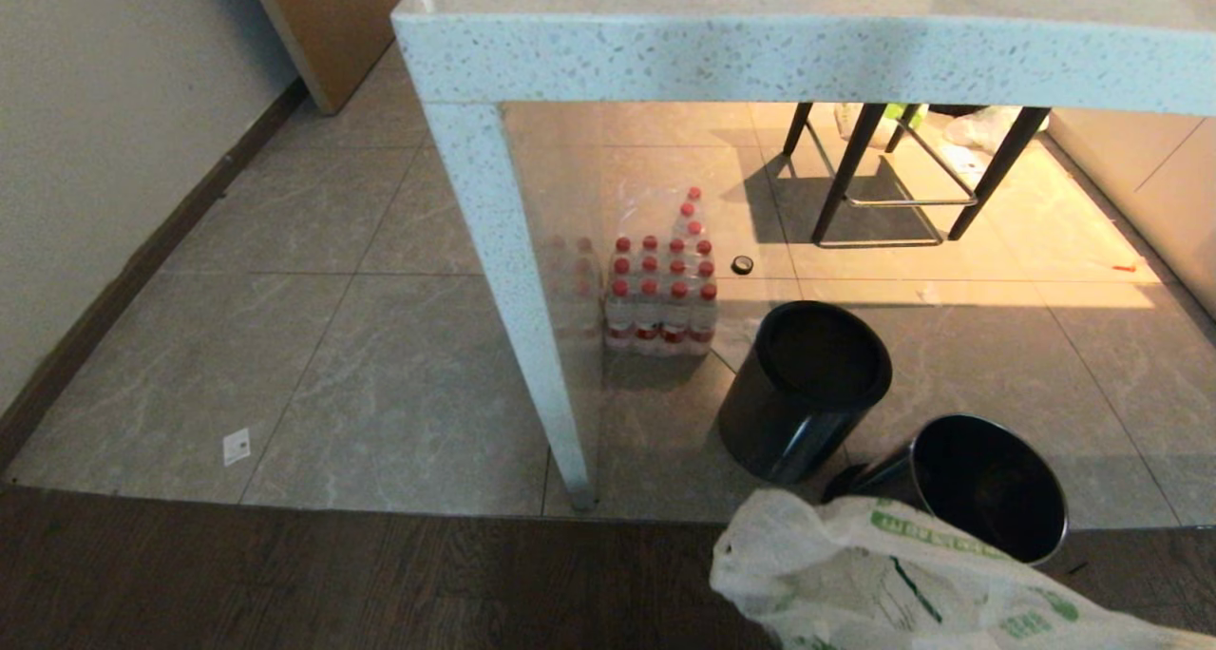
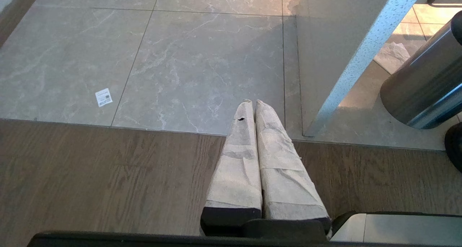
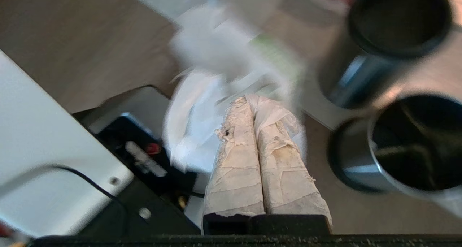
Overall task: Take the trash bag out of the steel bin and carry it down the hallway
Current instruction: Put the trash bag at the door
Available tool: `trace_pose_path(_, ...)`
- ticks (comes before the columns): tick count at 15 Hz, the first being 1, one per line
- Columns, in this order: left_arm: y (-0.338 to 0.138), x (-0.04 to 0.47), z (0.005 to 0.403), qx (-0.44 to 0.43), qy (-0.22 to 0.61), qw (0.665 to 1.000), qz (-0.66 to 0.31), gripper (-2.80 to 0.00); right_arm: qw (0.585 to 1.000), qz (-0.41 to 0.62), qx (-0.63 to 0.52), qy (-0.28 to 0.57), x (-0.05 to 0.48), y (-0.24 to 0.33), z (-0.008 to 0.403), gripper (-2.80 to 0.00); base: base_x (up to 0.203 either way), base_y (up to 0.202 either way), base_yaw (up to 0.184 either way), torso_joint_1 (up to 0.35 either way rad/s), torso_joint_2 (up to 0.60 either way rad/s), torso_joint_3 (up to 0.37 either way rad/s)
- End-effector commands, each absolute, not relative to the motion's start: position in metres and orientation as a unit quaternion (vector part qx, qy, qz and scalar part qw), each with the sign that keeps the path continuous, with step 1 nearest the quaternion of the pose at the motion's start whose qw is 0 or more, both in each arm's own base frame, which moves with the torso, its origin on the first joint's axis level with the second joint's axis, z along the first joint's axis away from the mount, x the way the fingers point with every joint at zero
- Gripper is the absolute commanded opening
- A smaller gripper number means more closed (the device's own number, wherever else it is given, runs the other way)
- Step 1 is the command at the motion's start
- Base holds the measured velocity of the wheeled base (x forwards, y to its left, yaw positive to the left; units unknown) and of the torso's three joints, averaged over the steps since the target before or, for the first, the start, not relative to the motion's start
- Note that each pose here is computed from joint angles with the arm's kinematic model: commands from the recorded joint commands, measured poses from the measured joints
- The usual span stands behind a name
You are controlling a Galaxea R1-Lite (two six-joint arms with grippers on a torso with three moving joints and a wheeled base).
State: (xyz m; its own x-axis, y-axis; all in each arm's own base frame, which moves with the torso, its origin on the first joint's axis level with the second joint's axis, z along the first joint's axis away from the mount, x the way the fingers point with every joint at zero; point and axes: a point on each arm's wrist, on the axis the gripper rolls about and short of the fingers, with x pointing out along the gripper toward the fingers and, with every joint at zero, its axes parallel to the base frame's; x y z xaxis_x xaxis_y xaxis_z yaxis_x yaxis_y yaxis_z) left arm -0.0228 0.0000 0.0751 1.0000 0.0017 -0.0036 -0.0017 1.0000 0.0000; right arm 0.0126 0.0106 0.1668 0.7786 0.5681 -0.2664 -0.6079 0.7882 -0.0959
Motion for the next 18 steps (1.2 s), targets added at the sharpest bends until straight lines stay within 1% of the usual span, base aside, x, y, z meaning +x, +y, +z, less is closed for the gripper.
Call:
trace_pose_path(1, 0.0, -0.023, 0.075, 0.0, 0.002, 1.0, 0.001, -2.8, 0.949, 0.297, -0.082, 0.067, -0.011, -0.001, 0.141, -2.8, 0.0, 0.0, 0.0, 0.0, 0.0, 0.0)
trace_pose_path(3, 0.0, -0.023, 0.075, 0.0, 0.002, 1.0, 0.001, -2.8, 0.962, 0.237, -0.075, 0.114, -0.009, 0.0, 0.114, -2.8, 0.0, 0.0, 0.0, 0.0, 0.0, 0.0)
trace_pose_path(5, 0.0, -0.023, 0.075, 0.0, 0.002, 1.0, 0.001, -2.8, 0.969, 0.199, -0.062, 0.131, -0.009, 0.002, 0.116, -2.8, 0.0, 0.0, 0.0, 0.0, 0.0, 0.0)
trace_pose_path(7, 0.0, -0.023, 0.075, 0.0, 0.002, 1.0, 0.001, -2.8, 0.97, 0.19, -0.058, 0.142, -0.008, 0.004, 0.105, -2.8, 0.0, 0.0, 0.0, 0.0, 0.0, 0.0)
trace_pose_path(8, 0.0, -0.023, 0.075, 0.0, 0.002, 1.0, 0.001, -2.8, 0.969, 0.189, -0.065, 0.143, -0.006, 0.004, 0.095, -2.8, 0.0, 0.0, 0.0, 0.0, 0.0, 0.0)
trace_pose_path(10, 0.0, -0.023, 0.075, 0.0, 0.002, 1.0, 0.002, -2.8, 0.981, 0.163, -0.075, 0.08, 0.0, 0.004, 0.097, -2.8, 0.0, 0.0, 0.0, 0.0, 0.0, 0.0)
trace_pose_path(14, 0.0, -0.023, 0.075, 0.0, 0.002, 1.0, 0.001, -2.8, 0.978, 0.17, -0.049, 0.11, -0.001, 0.004, 0.092, -2.8, 0.0, 0.0, 0.0, 0.0, 0.0, 0.0)
trace_pose_path(16, 0.0, -0.023, 0.075, 0.0, 0.002, 1.0, 0.001, -2.8, 0.982, 0.162, -0.042, 0.084, 0.0, 0.004, 0.094, -2.8, 0.0, 0.0, 0.0, 0.0, 0.0, 0.0)
trace_pose_path(17, 0.0, -0.023, 0.075, 0.0, 0.002, 1.0, 0.001, -2.8, 0.988, 0.133, -0.025, 0.072, 0.002, 0.003, 0.093, -2.8, 0.0, 0.0, 0.0, 0.0, 0.0, 0.0)
trace_pose_path(18, 0.0, -0.023, 0.075, 0.0, 0.002, 1.0, 0.001, -2.8, 0.989, 0.121, -0.011, 0.083, 0.002, 0.002, 0.091, -2.8, 0.0, 0.0, 0.0, 0.0, 0.0, 0.0)
